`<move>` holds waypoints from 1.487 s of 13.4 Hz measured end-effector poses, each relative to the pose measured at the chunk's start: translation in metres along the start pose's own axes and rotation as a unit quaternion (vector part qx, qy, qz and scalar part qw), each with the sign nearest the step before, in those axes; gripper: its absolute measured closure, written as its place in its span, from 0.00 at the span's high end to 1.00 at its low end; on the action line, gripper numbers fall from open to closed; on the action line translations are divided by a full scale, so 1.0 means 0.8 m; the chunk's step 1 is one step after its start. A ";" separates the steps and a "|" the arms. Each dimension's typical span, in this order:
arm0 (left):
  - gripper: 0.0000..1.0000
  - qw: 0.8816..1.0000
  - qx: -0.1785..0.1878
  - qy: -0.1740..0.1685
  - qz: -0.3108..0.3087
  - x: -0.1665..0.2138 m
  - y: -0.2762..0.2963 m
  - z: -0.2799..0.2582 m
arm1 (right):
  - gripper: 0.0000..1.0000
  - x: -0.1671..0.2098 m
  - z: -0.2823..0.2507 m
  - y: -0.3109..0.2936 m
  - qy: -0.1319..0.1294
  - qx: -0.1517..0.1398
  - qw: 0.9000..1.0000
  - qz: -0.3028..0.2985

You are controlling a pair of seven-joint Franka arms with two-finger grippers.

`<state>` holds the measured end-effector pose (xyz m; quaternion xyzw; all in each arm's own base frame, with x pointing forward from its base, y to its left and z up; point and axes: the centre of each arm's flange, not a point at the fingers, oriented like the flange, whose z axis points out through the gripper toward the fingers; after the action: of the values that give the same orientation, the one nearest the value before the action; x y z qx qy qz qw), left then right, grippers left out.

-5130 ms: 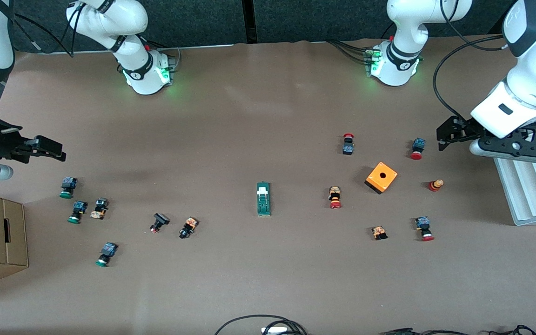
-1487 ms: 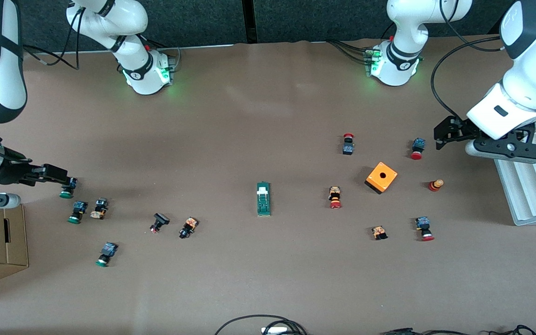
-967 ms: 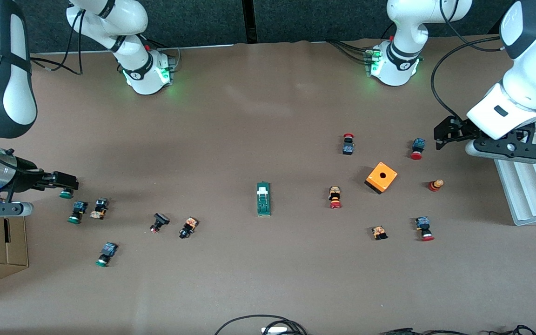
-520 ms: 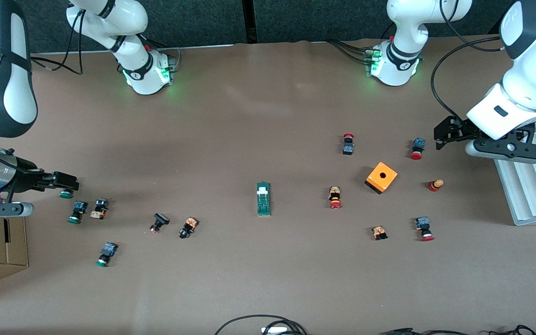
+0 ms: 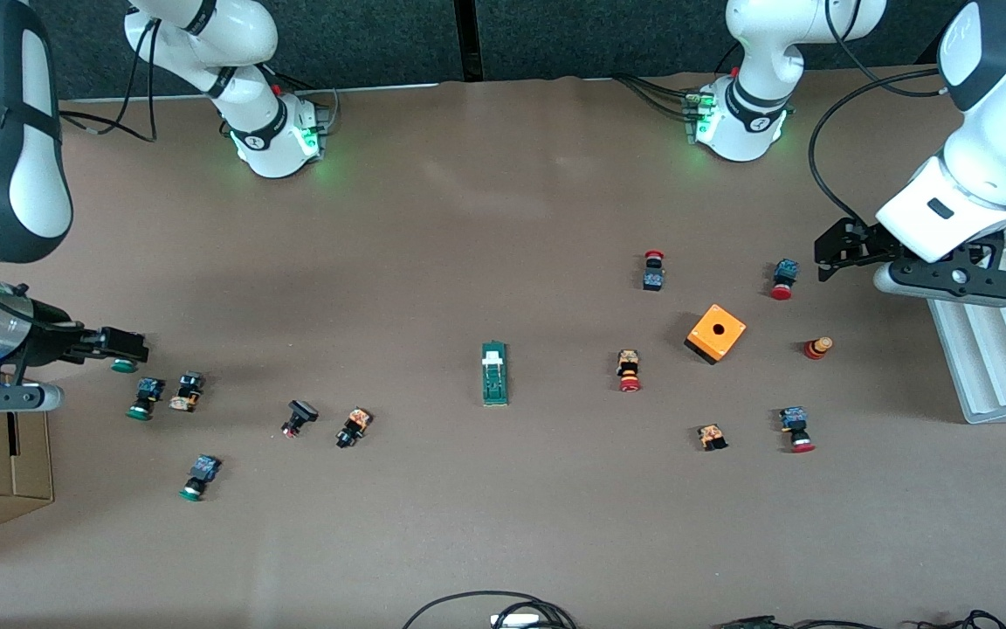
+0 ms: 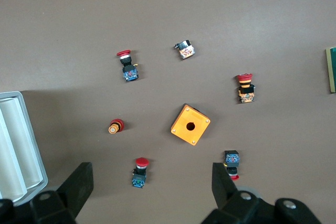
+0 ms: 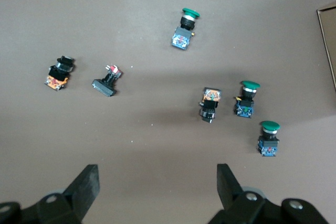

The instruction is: Close load switch with both arms

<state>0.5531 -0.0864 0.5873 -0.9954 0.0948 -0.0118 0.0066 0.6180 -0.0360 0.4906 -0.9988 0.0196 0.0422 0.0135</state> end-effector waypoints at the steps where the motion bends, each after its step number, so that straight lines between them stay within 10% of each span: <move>1: 1.00 1.000 0.000 0.000 0.000 0.000 0.000 0.000 | 1.00 0.003 0.004 0.001 0.000 0.000 1.000 0.000; 20: 1.00 0.998 0.000 0.000 -0.070 0.000 0.019 0.000 | 1.00 0.019 0.050 0.003 -0.025 0.000 1.000 0.002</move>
<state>0.5506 -0.1013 0.5874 -0.9996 0.0249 -0.0124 0.0055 0.6298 -0.0376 0.4490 -0.9974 0.0215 0.0669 0.0134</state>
